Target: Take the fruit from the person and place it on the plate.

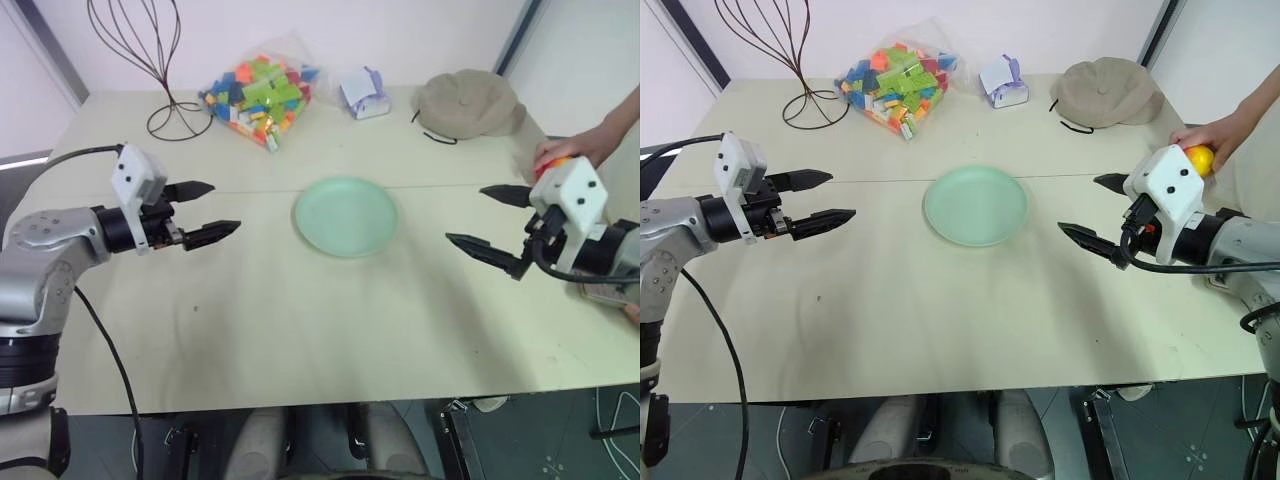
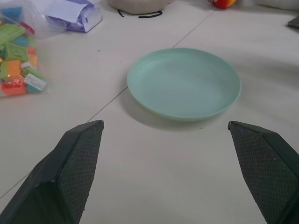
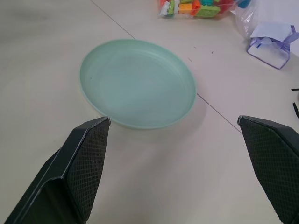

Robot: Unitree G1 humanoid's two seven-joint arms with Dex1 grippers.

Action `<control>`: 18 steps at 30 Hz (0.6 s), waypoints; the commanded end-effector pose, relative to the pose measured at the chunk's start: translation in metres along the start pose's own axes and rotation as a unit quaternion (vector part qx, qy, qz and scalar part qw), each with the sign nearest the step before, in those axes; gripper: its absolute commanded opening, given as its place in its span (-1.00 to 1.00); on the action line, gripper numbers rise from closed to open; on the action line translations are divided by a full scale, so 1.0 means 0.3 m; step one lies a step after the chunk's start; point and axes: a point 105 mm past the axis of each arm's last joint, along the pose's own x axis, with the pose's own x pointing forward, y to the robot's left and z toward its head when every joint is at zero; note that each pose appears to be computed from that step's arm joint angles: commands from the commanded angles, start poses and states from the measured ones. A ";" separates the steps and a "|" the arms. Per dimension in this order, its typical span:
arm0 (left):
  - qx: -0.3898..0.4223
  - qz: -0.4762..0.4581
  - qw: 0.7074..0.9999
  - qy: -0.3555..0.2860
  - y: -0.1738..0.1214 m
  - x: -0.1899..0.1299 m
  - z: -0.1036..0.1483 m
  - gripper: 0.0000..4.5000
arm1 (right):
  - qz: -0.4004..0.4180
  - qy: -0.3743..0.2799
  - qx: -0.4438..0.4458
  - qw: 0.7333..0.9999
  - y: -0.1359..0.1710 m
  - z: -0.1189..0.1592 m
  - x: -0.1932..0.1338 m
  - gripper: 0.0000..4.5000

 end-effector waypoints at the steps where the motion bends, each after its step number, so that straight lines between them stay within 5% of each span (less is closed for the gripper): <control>1: 0.024 0.000 1.000 -0.008 -0.001 -0.003 0.038 0.99 | -0.010 -0.018 -0.016 1.000 -0.008 0.039 -0.012 1.00; 18: 0.027 -0.003 1.000 -0.011 -0.001 0.014 0.038 0.99 | -0.071 -0.074 0.021 0.994 -0.031 0.083 0.035 1.00</control>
